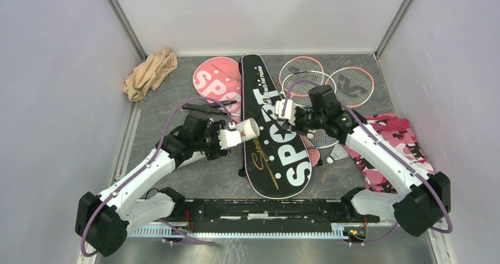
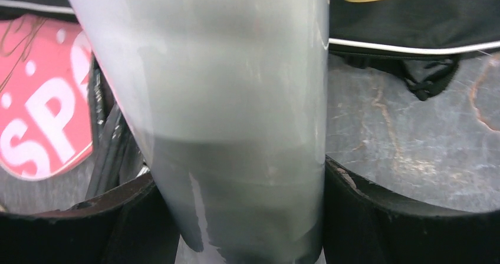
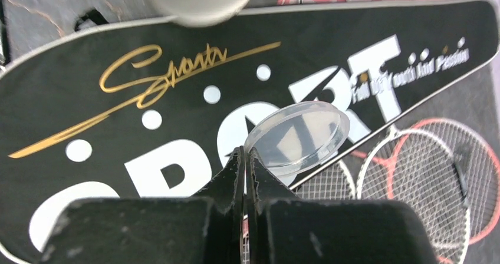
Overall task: Pack up the badminton gear
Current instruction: Open the lid of the shuttle tube, then place the lid on the racket bag.
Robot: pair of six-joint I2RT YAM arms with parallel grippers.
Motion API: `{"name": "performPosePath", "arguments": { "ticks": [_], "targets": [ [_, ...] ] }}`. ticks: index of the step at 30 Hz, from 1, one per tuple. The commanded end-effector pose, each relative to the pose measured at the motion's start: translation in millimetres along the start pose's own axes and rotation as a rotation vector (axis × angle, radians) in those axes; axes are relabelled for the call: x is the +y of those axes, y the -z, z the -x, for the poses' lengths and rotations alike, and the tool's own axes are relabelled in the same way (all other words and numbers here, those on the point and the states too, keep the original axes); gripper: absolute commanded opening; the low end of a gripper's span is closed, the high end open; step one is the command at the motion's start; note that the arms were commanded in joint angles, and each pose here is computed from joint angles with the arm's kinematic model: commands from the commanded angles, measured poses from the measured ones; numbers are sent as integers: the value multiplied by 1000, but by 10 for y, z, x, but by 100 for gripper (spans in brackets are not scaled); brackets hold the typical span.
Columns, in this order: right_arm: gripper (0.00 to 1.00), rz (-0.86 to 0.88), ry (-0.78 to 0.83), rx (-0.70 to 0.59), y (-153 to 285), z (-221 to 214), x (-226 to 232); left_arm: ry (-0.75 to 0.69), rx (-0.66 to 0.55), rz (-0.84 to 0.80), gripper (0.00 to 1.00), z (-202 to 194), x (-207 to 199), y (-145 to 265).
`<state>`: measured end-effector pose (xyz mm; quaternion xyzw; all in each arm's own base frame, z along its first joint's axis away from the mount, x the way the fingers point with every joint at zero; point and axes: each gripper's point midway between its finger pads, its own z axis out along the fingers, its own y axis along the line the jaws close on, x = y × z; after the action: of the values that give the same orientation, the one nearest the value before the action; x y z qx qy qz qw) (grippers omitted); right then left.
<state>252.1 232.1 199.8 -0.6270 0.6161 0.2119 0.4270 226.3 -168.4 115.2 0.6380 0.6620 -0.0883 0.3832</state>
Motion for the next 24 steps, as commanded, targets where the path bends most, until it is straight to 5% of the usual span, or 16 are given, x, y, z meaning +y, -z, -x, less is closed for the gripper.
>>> {"name": "performPosePath", "arguments": {
  "ticks": [1,14,17,20,24],
  "targets": [
    [0,-97,-32,139,-152,-348,-73,106,-66,192,2,174,446,186],
    [9,-40,-47,277,-705,-755,209,345,-83,491,2,186,1320,590],
    [25,-19,-55,282,-744,-765,238,352,-77,495,2,191,1360,594],
    [61,-16,-48,260,-714,-673,225,343,-66,483,2,179,1360,572],
    [74,-30,-32,221,-613,-502,155,310,-70,440,2,219,1315,551]
  ]
}}
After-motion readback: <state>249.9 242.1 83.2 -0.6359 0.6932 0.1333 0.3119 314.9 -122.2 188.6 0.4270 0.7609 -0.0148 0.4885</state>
